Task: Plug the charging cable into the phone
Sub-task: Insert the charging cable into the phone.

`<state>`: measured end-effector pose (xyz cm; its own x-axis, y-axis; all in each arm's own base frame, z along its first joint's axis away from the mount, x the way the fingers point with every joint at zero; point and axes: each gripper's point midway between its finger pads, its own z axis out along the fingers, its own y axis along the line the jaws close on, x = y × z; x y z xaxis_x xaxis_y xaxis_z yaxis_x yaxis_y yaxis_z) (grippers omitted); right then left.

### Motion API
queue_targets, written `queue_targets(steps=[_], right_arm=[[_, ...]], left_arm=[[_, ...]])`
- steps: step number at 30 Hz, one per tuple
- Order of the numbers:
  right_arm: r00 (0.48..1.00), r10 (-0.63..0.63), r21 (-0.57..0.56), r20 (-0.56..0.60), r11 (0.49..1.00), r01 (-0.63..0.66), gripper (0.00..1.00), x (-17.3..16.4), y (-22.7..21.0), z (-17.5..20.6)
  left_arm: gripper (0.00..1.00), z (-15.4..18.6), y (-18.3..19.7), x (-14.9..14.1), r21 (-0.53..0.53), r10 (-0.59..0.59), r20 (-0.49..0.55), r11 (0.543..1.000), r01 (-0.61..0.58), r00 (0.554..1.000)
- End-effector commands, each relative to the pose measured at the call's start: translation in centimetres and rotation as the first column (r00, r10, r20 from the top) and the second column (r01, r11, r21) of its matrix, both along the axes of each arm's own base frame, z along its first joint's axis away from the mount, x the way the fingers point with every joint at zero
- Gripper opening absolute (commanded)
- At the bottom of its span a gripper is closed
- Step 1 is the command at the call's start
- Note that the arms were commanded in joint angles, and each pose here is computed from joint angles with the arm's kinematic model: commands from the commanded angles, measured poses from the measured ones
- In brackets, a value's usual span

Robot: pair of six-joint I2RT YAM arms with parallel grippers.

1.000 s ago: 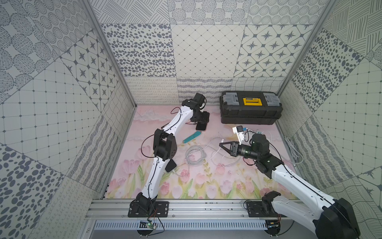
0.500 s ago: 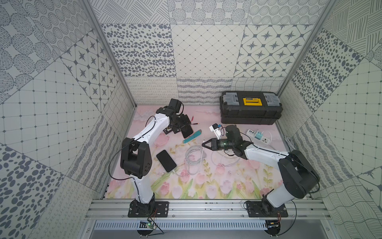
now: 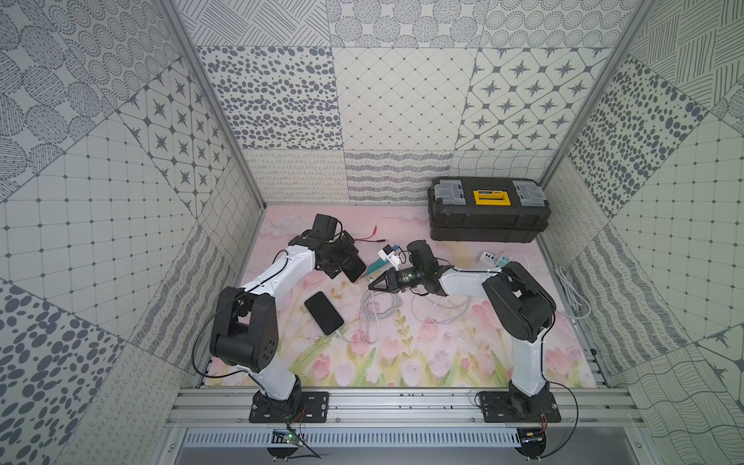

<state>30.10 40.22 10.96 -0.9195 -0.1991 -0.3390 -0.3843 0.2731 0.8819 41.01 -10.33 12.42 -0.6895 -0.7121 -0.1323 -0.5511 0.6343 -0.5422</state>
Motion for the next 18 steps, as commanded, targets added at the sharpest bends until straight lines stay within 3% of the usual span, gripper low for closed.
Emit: queue_targets(steps=[1, 18], right_arm=[[0.998, 0.047, 0.058, 0.042, 0.997, -0.049, 0.00, -0.3, 0.8, 1.7], [0.989, 0.147, -0.028, 0.028, 0.989, -0.146, 0.00, -1.0, 2.1, 0.4]], left_arm=[[0.00, 2.0, 0.6, 3.4, -0.023, 0.020, 0.153, 1.000, -0.017, 0.988], [0.00, 0.2, -0.7, 4.0, 0.005, -0.147, 0.181, 0.989, 0.149, 0.972]])
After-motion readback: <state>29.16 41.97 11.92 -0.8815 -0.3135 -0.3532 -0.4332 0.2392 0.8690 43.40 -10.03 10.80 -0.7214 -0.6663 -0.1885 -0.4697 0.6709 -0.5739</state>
